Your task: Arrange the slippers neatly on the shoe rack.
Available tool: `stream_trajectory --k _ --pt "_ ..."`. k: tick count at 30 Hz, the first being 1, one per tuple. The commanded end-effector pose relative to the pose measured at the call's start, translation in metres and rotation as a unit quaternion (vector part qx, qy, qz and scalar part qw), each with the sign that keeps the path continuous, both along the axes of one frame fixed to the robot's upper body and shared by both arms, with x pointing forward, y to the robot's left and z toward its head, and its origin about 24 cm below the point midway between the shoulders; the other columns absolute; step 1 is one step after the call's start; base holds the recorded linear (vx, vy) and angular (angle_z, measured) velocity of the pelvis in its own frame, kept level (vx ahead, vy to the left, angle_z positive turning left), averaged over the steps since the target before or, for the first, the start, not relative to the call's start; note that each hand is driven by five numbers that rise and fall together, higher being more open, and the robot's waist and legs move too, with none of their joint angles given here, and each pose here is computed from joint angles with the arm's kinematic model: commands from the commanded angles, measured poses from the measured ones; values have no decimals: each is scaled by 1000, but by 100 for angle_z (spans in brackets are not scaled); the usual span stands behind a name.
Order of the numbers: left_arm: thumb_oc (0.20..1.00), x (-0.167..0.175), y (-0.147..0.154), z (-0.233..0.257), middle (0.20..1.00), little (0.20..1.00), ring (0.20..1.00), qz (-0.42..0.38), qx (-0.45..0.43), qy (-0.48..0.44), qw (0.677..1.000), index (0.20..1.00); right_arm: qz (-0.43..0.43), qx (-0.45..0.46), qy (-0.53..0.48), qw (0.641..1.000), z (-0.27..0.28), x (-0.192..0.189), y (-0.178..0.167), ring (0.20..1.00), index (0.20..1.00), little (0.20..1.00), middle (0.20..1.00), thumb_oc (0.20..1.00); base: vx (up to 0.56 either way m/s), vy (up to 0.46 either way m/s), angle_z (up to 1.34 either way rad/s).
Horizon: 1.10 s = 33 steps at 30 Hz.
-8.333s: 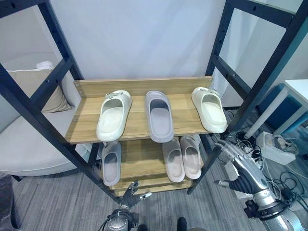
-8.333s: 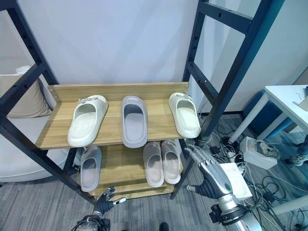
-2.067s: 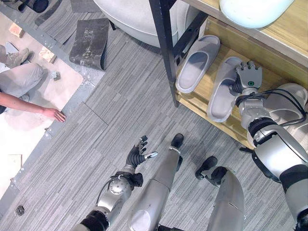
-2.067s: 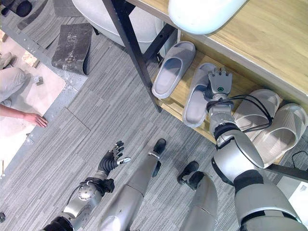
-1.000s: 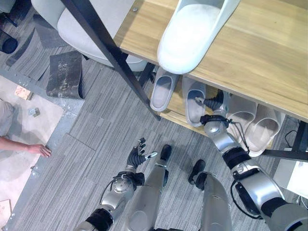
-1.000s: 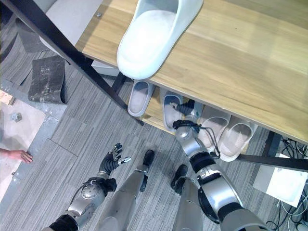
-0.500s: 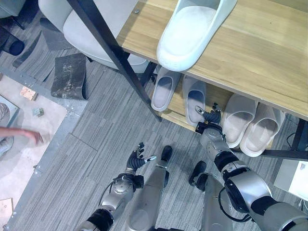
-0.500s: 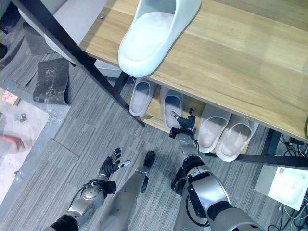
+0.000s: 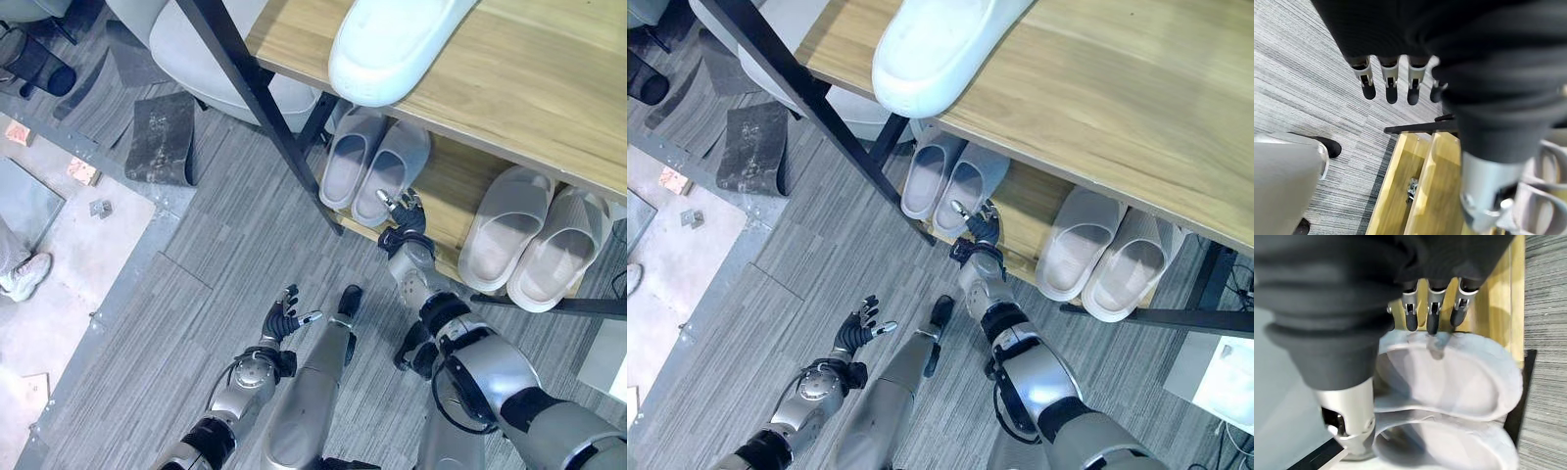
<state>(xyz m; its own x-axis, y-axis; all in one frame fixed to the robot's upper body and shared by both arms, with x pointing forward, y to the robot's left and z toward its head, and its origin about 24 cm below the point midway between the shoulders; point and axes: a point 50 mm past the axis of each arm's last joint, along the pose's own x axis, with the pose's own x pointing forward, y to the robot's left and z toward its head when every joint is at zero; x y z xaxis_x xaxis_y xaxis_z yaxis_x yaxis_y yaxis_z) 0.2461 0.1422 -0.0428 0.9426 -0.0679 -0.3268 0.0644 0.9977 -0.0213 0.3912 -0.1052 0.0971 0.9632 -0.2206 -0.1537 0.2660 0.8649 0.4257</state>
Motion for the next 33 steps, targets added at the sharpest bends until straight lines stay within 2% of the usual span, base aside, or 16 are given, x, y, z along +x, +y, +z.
stream_trajectory --k 1,4,8,9,12,15,19,23,29,30,33 --pt "1000 5 -6 13 1000 1000 1000 -29 3 -37 999 1000 25 12 -75 997 46 13 11 1000 1000 1000 1000 1000 0 0 0" --pt "1000 4 -3 10 1000 1000 1000 -25 5 -32 999 1000 20 -10 -74 997 42 11 6 1000 1000 1000 1000 1000 0 0 0" --pt "1000 -1 2 5 1000 1000 1000 -16 7 -22 1000 1000 39 -134 -94 986 34 2 -3 1000 1000 1000 1000 1000 20 -5 -4" --pt "1000 -1 2 4 1000 1000 1000 -15 6 -21 1000 1000 39 -135 -94 986 33 1 -2 1000 1000 1000 1000 1000 43 -19 -8" --pt "1000 -7 5 -4 1000 1000 1000 -6 10 -4 1000 1000 61 -251 -103 960 19 -11 -7 1000 1000 1000 1000 1000 14 5 -5" --pt "1000 -12 8 -11 1000 1000 1000 -1 13 10 1000 1000 74 -302 -81 947 0 -20 -15 1000 1000 1000 1000 1000 67 -10 -11" --pt "1000 -20 9 -21 1000 1000 1000 3 15 36 999 1000 90 -248 -31 964 -39 -40 -18 1000 1000 1000 1000 1000 103 -20 -13" --pt "1000 -28 17 -26 1000 1000 1000 8 14 53 998 1000 134 -146 -11 980 -74 -78 -18 1000 1000 1000 1000 1000 112 -10 -23" --pt "1000 -37 28 -29 1000 1000 1000 7 24 60 998 1000 204 -101 -27 973 -85 -114 -23 1000 1000 1000 1000 1000 92 -10 -12" --pt "1000 -44 32 -33 1000 1000 1000 -1 29 70 997 1000 264 -73 -34 961 -91 -142 -25 1000 1000 1000 1000 1000 103 -3 -10" --pt "1000 -49 33 -37 1000 1000 1000 -4 37 78 996 1000 297 -95 -35 950 -93 -159 -28 1000 1000 1000 1000 1000 78 1 -10"
